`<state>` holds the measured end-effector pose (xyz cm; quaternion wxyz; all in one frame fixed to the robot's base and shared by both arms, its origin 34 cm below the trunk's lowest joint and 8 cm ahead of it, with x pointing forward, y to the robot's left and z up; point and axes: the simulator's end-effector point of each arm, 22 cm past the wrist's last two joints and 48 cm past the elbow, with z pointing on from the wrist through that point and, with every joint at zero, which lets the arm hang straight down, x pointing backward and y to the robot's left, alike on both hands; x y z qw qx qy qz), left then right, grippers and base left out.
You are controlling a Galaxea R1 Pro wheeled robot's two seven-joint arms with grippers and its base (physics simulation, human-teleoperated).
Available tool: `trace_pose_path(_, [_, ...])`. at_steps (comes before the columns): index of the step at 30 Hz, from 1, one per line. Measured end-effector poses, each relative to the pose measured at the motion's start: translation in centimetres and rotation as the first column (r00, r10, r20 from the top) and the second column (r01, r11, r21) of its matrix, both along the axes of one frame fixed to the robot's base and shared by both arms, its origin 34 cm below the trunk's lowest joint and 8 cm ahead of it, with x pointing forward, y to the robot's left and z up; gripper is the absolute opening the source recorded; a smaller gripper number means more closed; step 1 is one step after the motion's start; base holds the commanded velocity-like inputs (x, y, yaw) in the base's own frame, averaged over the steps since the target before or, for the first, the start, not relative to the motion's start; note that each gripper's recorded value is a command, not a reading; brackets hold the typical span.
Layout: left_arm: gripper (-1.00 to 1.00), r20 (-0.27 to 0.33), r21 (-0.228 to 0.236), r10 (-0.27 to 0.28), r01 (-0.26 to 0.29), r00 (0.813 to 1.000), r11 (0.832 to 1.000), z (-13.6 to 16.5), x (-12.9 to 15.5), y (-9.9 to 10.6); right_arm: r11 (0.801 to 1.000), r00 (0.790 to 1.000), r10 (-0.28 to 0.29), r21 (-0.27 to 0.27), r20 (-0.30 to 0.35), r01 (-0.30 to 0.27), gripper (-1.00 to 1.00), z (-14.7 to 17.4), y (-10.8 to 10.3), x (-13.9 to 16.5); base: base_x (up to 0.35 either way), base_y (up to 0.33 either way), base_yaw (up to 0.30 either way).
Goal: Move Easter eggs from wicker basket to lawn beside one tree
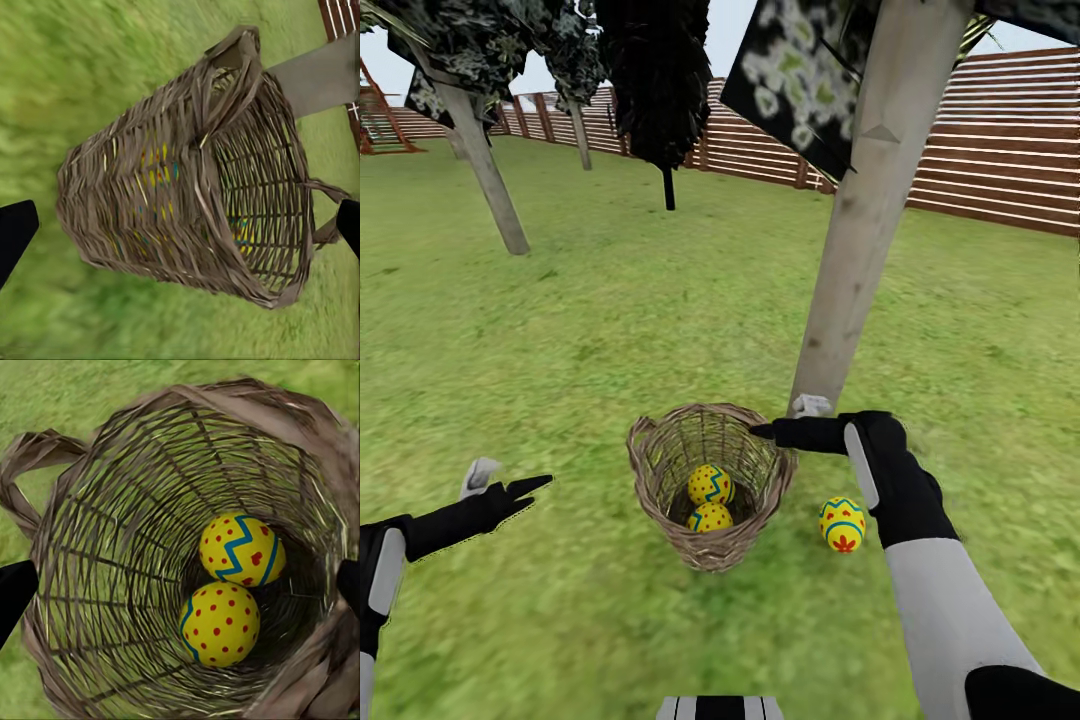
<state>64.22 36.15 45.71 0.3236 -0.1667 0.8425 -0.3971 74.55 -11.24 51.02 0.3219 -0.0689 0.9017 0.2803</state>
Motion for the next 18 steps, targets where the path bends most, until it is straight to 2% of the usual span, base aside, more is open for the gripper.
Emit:
trace_pose_path(2, [1.0, 0.023, -0.007, 0.028, -0.028, 0.999, 1.0, 1.0, 0.1, 1.2, 0.996, 1.0, -0.019, -0.086, 0.007, 0.02, 1.0, -0.3, -0.3, 0.2, 0.0, 0.0, 0.0])
trace_pose_path(3, [1.0, 0.038, -0.017, 0.065, -0.064, 0.997, 0.998, 1.5, 0.1, 2.5, 0.98, 0.997, -0.071, -0.187, 0.012, 0.072, 1.0, -1.2, -1.5, 0.7, 0.0, 0.0, 0.0])
trace_pose_path(5, [1.0, 0.047, -0.021, 0.088, -0.087, 0.995, 0.996, 1.9, 0.1, 3.3, 0.954, 0.991, -0.132, -0.27, 0.021, 0.132, 1.0, -1.7, -2.5, 1.1, 0.0, 0.0, 0.0])
trace_pose_path(7, [1.0, 0.052, -0.018, 0.1, -0.099, 0.994, 0.995, 2.1, 0.1, 3.9, 0.93, 0.985, -0.17, -0.326, 0.029, 0.17, 1.0, -2.0, -2.8, 1.2, 0.0, 0.0, 0.0])
trace_pose_path(10, [1.0, 0.05, -0.007, 0.108, -0.108, 0.993, 0.994, 2.2, 0.0, 4.8, 0.916, 0.991, -0.129, -0.378, 0.034, 0.132, 1.0, -2.4, -1.1, 0.7, 0.0, 0.0, 0.0])
trace_pose_path(12, [1.0, 0.052, -0.004, 0.111, -0.111, 0.992, 0.994, 2.3, 0.0, 5.2, 0.899, 0.999, -0.046, -0.436, 0.009, 0.045, 1.0, -4.1, 1.3, -0.5, 0.07, 0.049, 0.0])
trace_pose_path(13, [1.0, 0.052, -0.003, 0.112, -0.112, 0.992, 0.994, 2.4, 0.0, 5.2, 0.891, 1.0, -0.027, -0.453, -0.002, 0.023, 1.0, -4.7, 1.7, -0.9, 0.173, 0.131, 0.0])
trace_pose_path(15, [1.0, 0.053, -0.002, 0.112, -0.112, 0.992, 0.994, 2.4, 0.0, 5.3, 0.88, 1.0, -0.006, -0.475, -0.031, -0.009, 1.0, -5.9, 2.1, -1.5, 0.207, 0.159, 0.0])
trace_pose_path(18, [1.0, 0.051, 0.002, 0.112, -0.113, 0.992, 0.994, 2.4, -0.1, 5.4, 0.877, 0.999, 0.006, -0.48, -0.052, -0.03, 1.0, -6.7, 2.4, -2.0, 0.236, 0.183, 0.0])
